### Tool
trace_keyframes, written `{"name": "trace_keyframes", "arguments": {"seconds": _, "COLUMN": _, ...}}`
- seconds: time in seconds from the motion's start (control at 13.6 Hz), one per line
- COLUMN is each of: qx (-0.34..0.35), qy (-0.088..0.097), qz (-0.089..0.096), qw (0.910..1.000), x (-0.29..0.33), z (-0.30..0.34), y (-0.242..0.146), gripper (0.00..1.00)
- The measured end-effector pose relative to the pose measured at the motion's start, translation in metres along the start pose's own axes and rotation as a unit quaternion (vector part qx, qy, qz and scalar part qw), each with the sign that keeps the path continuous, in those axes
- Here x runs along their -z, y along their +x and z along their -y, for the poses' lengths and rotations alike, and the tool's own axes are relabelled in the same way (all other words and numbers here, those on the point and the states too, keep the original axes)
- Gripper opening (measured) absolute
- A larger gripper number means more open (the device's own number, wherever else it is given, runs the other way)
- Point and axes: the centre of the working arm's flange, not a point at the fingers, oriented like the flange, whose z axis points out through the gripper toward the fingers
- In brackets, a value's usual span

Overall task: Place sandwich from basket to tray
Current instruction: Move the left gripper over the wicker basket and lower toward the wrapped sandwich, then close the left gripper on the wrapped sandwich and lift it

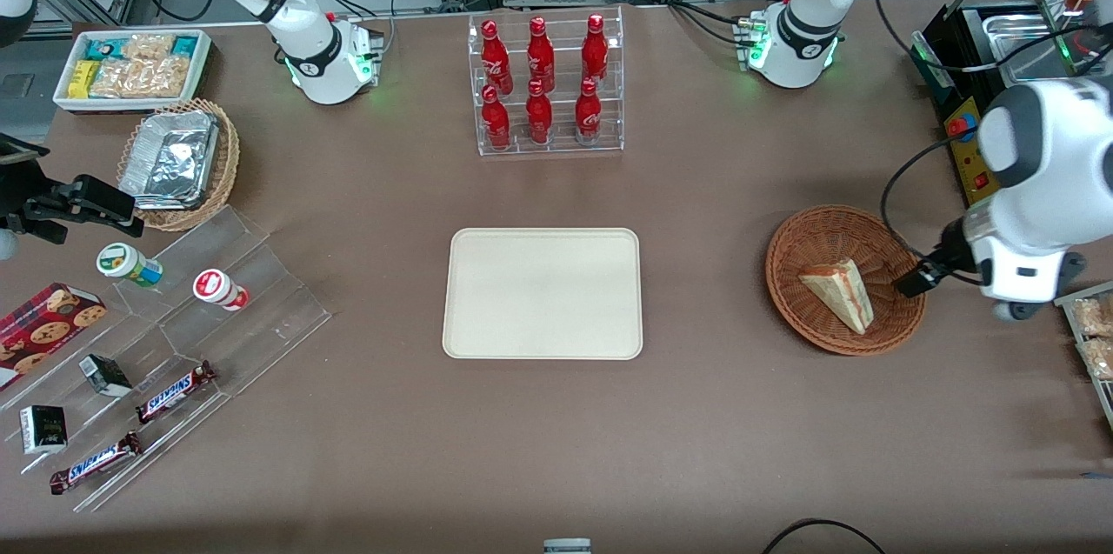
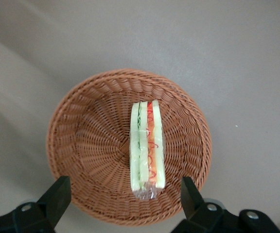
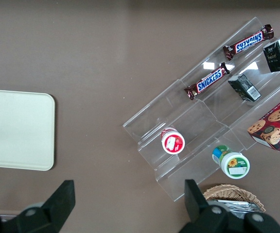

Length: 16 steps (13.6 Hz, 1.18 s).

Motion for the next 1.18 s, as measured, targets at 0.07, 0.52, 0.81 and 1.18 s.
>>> {"name": "trace_keyframes", "arguments": {"seconds": 0.07, "qx": 0.014, "qy": -0.005, "qz": -0.006, "qw": 0.9999, "x": -0.02, "z": 0.001, "y": -0.008, "gripper": 1.0}}
{"name": "trace_keyframes", "arguments": {"seconds": 0.52, "qx": 0.016, "qy": -0.009, "qz": -0.01, "qw": 0.9998, "x": -0.073, "z": -0.009, "y": -0.05, "gripper": 1.0}}
{"name": "trace_keyframes", "arguments": {"seconds": 0.81, "qx": 0.011, "qy": 0.01, "qz": -0.014, "qw": 0.9998, "x": -0.094, "z": -0.011, "y": -0.06, "gripper": 1.0}}
{"name": "trace_keyframes", "arguments": {"seconds": 1.18, "qx": 0.011, "qy": 0.023, "qz": -0.008, "qw": 0.9996, "x": -0.112, "z": -0.008, "y": -0.058, "gripper": 1.0}}
